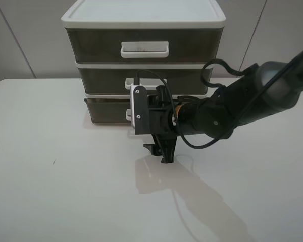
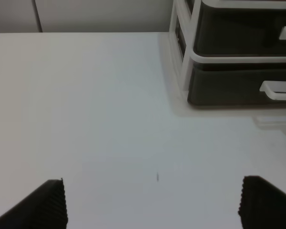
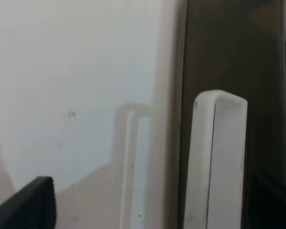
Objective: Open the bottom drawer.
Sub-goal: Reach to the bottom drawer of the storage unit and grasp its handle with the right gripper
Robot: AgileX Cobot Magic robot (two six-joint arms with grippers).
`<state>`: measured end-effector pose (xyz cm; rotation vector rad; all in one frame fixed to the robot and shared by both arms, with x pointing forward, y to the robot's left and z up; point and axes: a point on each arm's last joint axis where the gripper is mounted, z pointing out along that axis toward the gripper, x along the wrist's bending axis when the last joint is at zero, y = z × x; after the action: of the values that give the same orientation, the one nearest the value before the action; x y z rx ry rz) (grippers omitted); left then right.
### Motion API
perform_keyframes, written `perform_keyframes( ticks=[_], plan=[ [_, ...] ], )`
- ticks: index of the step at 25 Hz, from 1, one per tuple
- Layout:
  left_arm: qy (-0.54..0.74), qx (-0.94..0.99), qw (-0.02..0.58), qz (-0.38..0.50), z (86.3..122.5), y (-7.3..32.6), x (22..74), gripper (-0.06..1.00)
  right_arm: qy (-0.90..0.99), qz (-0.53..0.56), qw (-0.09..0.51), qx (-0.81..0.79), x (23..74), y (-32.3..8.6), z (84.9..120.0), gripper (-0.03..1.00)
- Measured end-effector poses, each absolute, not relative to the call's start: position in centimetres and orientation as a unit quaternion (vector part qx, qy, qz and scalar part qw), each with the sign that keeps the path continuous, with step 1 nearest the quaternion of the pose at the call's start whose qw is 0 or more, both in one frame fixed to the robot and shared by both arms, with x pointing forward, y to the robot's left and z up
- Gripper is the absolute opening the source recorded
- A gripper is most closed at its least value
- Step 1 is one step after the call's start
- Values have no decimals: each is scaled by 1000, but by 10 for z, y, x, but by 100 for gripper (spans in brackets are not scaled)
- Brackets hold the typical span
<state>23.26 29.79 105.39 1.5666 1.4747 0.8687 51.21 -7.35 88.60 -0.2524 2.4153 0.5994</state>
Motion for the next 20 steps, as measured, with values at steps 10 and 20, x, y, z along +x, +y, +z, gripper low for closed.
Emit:
perform_keyframes(
  ticks=[10,20],
  plan=[
    [583,619,399,343,1054,298,233,74,909,240,335,-62,517,-76,870,80],
    [583,619,399,343,1054,298,233,74,895,235,370,-76,513,-80,865,80]
  ],
)
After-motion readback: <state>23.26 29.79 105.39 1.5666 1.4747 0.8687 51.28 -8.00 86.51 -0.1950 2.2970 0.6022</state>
